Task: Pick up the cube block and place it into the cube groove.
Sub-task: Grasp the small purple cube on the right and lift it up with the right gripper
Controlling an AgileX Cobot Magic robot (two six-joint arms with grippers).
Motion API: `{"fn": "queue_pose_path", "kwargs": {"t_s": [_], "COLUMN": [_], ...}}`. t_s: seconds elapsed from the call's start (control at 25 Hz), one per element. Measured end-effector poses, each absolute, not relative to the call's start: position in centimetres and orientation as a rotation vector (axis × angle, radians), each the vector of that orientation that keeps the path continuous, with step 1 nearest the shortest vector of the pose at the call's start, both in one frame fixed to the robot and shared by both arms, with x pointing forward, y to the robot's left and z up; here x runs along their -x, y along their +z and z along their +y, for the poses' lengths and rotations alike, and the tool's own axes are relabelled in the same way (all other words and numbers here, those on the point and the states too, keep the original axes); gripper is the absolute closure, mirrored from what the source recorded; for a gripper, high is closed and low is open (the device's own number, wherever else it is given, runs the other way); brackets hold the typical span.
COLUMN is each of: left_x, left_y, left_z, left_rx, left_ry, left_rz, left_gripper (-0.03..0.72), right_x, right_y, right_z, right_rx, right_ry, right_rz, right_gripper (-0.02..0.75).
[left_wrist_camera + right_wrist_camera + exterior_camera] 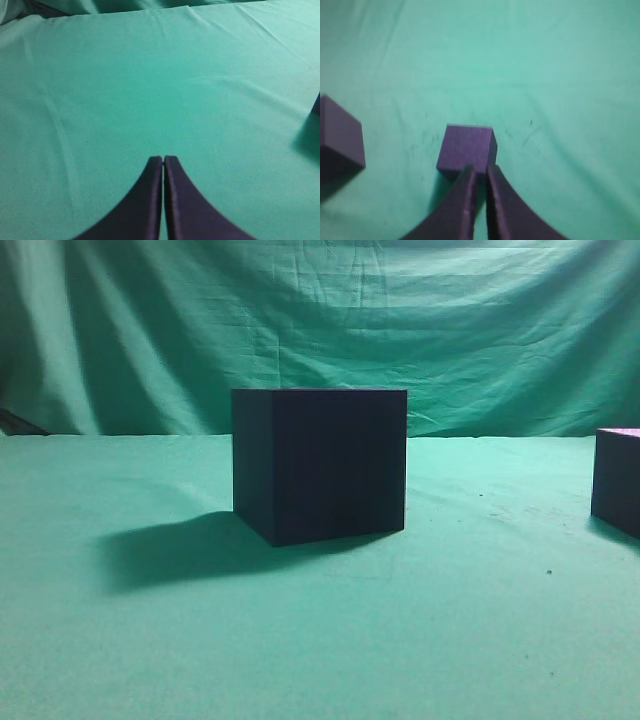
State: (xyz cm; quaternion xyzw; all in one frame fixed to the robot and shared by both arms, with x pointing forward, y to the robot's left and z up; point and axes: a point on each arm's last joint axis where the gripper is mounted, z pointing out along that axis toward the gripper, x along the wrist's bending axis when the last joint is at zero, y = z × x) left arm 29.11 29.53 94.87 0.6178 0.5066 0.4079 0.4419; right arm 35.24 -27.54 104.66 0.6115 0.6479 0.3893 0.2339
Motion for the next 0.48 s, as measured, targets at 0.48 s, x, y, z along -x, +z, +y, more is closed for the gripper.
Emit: {"fn": "queue_pose_path", "kwargs": {"t_s": [0.48], "left_x": [-29.1], "left_y": [94.9], "left_z": [29.5], "left_rx": [-1.533], "left_ry": [1.012], "left_rz": [1.257], "left_gripper": [0.688], "right_x": [-43.7], "right_y": [103.0], "right_z": [-21.5], "right_rx": [-1.610], "right_ry": [0.468], "right_rz": [2.451], "right_gripper": [0.688]}}
